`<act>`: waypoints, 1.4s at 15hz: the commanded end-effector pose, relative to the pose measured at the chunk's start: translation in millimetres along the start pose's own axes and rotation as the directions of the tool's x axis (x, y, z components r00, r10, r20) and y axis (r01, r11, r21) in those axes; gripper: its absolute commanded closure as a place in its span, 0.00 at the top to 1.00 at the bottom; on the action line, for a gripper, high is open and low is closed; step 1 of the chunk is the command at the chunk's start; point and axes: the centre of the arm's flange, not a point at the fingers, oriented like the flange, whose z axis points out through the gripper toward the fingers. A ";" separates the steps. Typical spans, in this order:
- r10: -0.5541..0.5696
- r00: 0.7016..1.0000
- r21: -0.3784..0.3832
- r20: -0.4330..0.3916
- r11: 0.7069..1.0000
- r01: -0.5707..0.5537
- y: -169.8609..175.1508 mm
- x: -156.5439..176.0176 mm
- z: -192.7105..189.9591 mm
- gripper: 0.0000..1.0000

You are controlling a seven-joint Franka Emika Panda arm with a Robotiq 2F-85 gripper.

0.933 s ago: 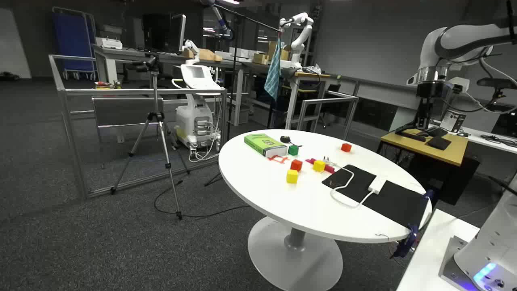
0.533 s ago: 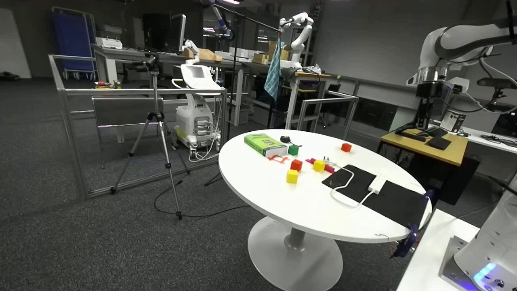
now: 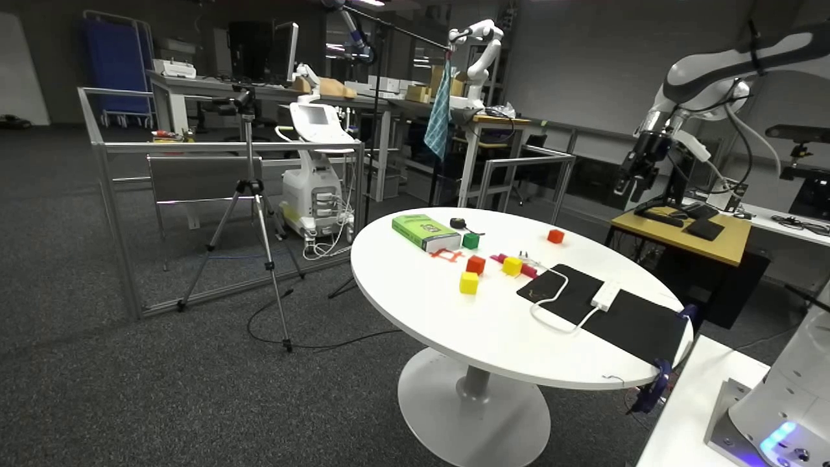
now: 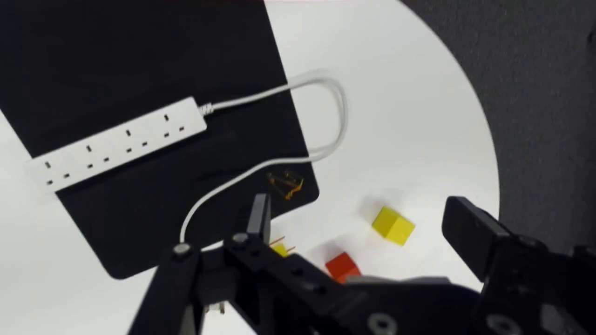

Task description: Completely put the extension cable on the black mat

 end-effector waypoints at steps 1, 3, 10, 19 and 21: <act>0.021 0.996 -0.055 -0.084 0.998 -0.026 42.5 85.5 10.3 1.00; 0.024 0.990 -0.144 -0.139 0.989 -0.044 58.1 115.7 32.7 1.00; 0.167 0.952 -0.216 -0.258 0.950 -0.225 97.1 189.1 100.2 1.00; 0.127 0.952 -0.220 -0.277 0.957 -0.191 96.8 180.6 120.8 1.00; 0.098 0.964 -0.175 -0.248 0.974 -0.144 98.3 191.5 130.4 1.00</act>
